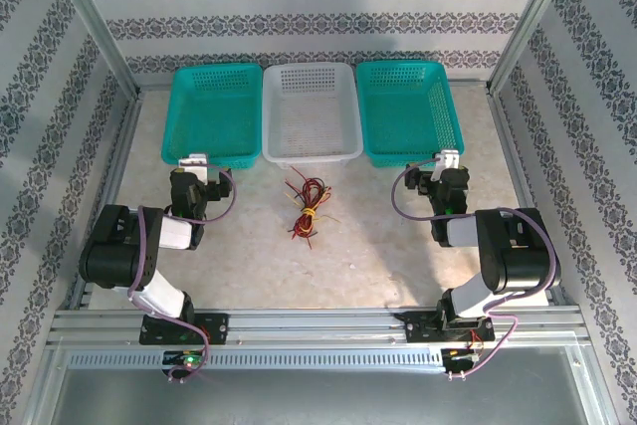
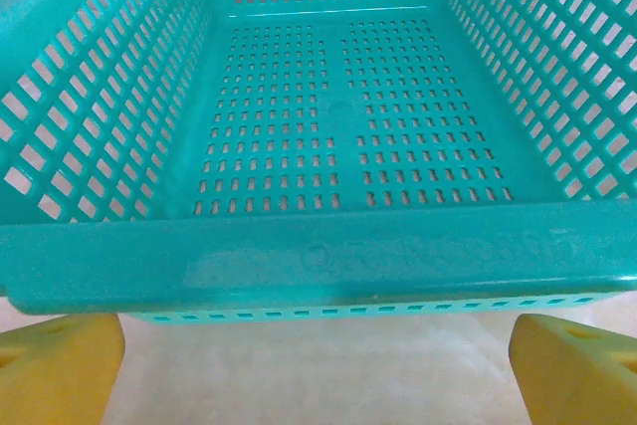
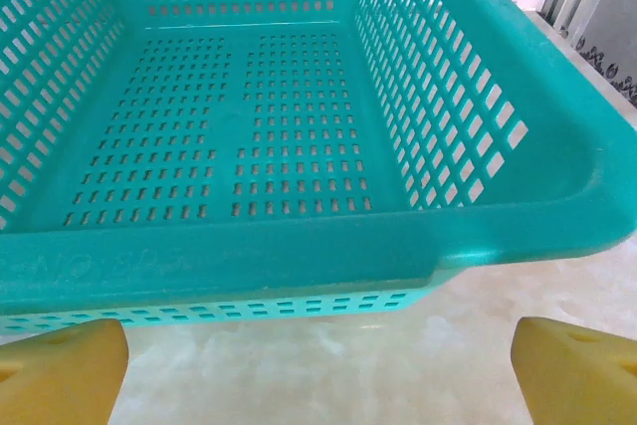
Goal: Untangle the cables
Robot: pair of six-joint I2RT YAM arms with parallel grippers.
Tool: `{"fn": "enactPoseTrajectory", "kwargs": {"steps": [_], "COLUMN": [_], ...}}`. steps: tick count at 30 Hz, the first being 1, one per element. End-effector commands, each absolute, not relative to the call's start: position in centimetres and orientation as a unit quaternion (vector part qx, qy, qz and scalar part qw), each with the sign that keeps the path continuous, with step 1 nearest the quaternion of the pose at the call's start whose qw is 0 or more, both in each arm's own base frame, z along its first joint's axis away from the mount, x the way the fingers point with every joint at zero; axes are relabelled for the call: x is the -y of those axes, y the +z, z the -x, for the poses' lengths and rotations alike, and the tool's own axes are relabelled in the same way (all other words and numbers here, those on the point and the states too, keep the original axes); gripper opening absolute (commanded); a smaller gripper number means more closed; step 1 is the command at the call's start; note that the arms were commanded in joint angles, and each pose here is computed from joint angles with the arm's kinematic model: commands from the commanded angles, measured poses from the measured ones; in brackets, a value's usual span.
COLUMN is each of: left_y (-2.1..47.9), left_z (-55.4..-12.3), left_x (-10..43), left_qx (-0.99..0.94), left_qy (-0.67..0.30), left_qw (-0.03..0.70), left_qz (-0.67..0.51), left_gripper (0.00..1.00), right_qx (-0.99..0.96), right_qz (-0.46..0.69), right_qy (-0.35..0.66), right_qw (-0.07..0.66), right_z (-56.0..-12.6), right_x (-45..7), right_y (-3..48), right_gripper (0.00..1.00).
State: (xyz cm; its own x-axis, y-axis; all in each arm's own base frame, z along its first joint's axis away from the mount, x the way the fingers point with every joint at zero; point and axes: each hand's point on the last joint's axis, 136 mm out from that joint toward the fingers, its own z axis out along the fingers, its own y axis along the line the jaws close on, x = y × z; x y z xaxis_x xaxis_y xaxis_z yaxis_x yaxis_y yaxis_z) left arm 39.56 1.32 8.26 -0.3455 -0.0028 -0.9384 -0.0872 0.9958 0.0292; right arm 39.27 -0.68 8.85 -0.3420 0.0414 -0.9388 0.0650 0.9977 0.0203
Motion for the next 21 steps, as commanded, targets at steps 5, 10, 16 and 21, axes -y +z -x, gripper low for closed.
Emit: {"fn": "enactPoseTrajectory", "kwargs": {"steps": [5, 10, 16, 21], "left_y": [8.87, 8.83, 8.79, 8.83], "left_z": [-40.06, -40.05, -40.01, -40.02], "left_x": [-1.14, -1.17, -1.61, -1.66], "left_qx": [-0.814, -0.814, -0.814, -0.814], "left_qy": [0.036, 0.036, 0.04, 0.039], "left_qw": [0.579, 0.579, 0.578, 0.579], "left_qz": [0.02, 0.021, 0.03, 0.032], "left_gripper": [0.99, 0.99, 0.99, 0.99], "right_qx": [-0.803, -0.803, -0.803, -0.803], "right_qz": [-0.022, -0.023, -0.023, -0.023], "right_qy": [-0.004, -0.004, -0.004, -0.004], "right_qw": [0.595, 0.596, 0.595, 0.595], "right_z": [-39.83, -39.82, -39.82, -39.82], "right_x": [0.22, 0.25, 0.23, 0.23], "right_y": [10.63, 10.63, 10.59, 10.62], "right_gripper": [0.98, 0.98, 0.98, 0.98]}}
